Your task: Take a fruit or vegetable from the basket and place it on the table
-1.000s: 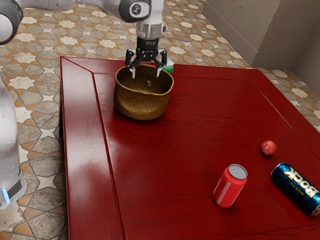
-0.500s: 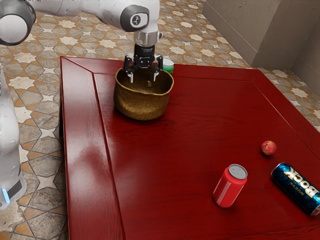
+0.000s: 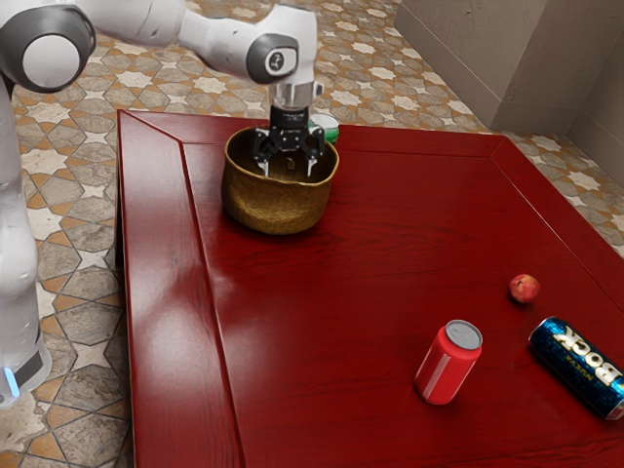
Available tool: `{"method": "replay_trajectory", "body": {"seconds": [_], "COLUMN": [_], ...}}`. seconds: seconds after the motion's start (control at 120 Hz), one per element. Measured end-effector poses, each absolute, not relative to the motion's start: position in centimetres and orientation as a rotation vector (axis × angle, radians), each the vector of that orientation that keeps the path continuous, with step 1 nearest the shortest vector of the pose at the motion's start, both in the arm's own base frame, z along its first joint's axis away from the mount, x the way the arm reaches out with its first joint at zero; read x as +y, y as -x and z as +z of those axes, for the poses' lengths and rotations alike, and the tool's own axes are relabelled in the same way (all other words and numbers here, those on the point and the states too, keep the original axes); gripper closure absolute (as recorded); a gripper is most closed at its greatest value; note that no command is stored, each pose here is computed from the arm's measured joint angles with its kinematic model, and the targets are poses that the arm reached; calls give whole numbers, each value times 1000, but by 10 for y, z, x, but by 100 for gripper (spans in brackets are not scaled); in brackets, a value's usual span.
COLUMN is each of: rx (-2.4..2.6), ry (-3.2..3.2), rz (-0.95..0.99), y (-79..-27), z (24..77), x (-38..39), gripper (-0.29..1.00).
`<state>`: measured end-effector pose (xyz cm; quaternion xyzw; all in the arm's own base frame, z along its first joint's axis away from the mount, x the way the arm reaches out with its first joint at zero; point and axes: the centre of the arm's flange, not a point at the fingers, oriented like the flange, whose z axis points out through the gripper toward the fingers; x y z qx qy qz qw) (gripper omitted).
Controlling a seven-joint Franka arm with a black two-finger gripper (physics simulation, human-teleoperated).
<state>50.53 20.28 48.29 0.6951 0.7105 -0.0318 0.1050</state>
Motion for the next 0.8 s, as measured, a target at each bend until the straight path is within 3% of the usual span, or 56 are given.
{"method": "replay_trajectory", "body": {"seconds": [0.8], "rx": [2086], "ry": [-2065], "rz": [-134], "y": [-501], "z": [441], "x": [207], "gripper": [0]}}
